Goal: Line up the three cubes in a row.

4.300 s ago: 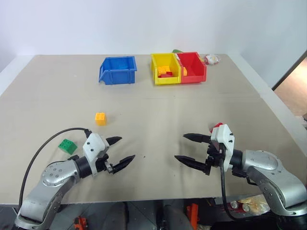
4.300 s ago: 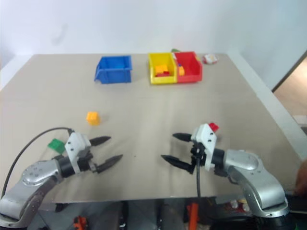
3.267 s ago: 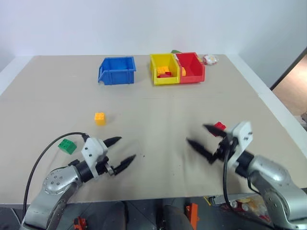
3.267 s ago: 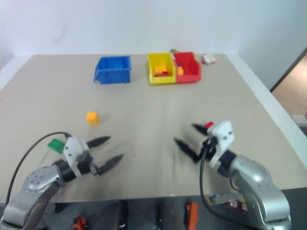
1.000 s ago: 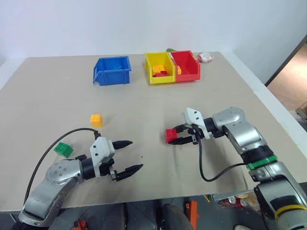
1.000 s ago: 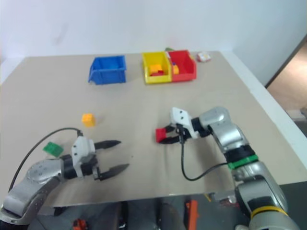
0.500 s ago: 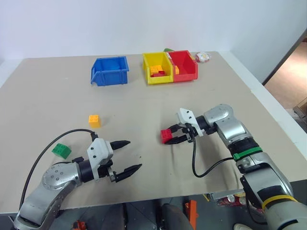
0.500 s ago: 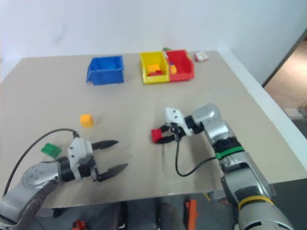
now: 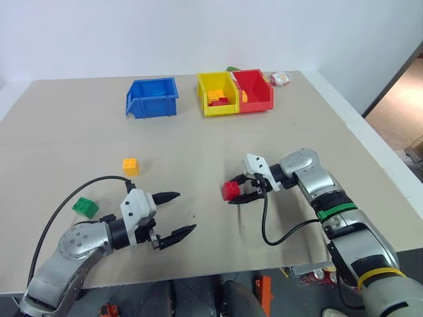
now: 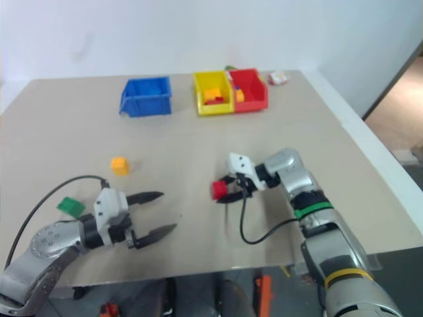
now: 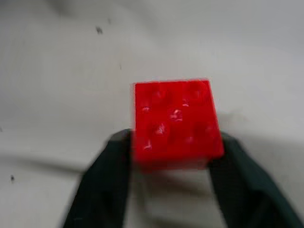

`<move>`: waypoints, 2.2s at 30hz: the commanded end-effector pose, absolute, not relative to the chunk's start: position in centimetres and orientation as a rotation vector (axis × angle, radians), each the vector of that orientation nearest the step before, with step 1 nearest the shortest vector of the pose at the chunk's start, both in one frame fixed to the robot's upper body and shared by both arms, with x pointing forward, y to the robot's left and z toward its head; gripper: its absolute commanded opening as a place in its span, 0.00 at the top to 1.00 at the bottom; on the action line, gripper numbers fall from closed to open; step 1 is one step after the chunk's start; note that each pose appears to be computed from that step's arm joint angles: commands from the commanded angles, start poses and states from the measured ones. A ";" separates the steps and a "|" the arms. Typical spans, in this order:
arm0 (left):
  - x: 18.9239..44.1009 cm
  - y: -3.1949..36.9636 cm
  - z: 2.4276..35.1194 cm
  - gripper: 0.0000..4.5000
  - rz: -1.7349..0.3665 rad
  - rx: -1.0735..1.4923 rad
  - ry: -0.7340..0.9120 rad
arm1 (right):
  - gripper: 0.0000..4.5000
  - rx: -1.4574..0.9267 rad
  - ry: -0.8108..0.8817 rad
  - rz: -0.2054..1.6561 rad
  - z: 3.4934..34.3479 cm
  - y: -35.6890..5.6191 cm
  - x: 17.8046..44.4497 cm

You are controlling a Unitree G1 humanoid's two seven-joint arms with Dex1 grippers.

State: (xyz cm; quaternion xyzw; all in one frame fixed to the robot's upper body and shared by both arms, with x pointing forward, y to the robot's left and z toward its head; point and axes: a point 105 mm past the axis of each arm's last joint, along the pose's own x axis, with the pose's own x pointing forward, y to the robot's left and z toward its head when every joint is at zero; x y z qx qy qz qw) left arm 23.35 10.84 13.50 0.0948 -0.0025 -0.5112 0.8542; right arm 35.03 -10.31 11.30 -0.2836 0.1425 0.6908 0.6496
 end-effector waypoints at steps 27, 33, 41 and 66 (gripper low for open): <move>21.9 23.8 15.6 0.00 -0.079 0.101 -0.108 | 0.02 -0.301 -0.021 1.522 21.6 -7.6 29.4; 21.4 26.8 15.5 0.00 -0.084 0.099 -0.070 | 0.02 -0.315 -0.042 1.538 21.8 -7.5 29.3; 21.9 29.2 14.6 0.00 -0.146 0.115 0.020 | 0.02 -0.339 -0.063 1.546 21.9 -7.7 29.0; 24.1 29.2 9.8 0.64 -0.230 0.106 0.218 | 0.00 -0.444 -0.037 1.483 20.4 -9.2 28.3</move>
